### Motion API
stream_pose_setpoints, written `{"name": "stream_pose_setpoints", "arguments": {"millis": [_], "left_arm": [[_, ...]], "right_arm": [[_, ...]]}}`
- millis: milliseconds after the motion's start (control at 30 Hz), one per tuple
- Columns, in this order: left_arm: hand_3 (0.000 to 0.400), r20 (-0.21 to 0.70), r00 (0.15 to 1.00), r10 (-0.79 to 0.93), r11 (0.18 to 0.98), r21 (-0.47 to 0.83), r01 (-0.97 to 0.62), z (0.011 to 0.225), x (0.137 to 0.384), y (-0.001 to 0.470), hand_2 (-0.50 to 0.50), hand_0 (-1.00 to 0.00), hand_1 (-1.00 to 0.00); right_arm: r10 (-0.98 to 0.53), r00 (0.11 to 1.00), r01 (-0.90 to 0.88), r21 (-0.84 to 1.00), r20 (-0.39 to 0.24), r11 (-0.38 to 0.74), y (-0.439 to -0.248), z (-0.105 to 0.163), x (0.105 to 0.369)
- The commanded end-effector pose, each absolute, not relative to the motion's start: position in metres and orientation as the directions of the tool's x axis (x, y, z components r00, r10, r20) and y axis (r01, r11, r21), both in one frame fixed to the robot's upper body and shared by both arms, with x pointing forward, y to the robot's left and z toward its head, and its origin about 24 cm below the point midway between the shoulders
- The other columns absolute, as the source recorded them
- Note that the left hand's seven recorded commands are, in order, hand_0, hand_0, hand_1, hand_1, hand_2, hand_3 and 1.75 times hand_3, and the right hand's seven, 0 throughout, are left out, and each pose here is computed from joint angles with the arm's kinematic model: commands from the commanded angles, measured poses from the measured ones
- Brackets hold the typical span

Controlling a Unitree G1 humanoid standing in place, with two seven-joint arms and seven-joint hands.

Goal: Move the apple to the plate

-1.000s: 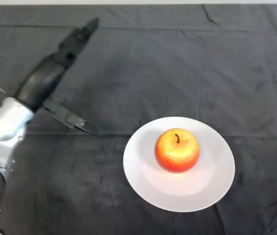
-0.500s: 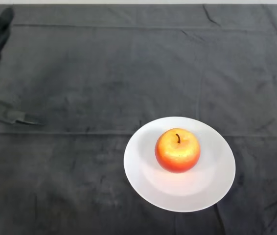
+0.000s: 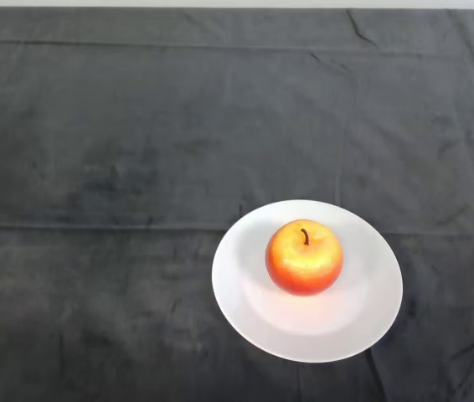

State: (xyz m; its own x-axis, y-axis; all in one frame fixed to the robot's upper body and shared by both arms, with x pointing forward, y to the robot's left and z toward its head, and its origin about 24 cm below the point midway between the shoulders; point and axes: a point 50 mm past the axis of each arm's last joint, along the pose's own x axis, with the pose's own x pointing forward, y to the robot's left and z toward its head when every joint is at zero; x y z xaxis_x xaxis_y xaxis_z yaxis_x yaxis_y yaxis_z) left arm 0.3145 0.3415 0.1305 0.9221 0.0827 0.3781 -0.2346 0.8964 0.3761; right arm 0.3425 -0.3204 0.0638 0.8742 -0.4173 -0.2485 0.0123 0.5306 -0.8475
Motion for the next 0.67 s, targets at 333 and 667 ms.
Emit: {"name": "stream_pose_setpoints", "arguments": {"millis": [333,667], "left_arm": [[0.000,0.393,0.819,0.418,0.839,0.179,-0.514,0.128,0.272,0.403,0.00,0.00,0.00],[0.000,0.369,0.714,0.595,0.754,0.054,-0.655,0.119,0.242,0.430,0.00,0.00,0.00]], "right_arm": [[-0.433,0.863,0.014,-0.843,-0.262,0.538,-0.325,0.061,0.340],[-0.433,0.863,0.014,-0.843,-0.262,0.538,-0.325,0.061,0.340]]}}
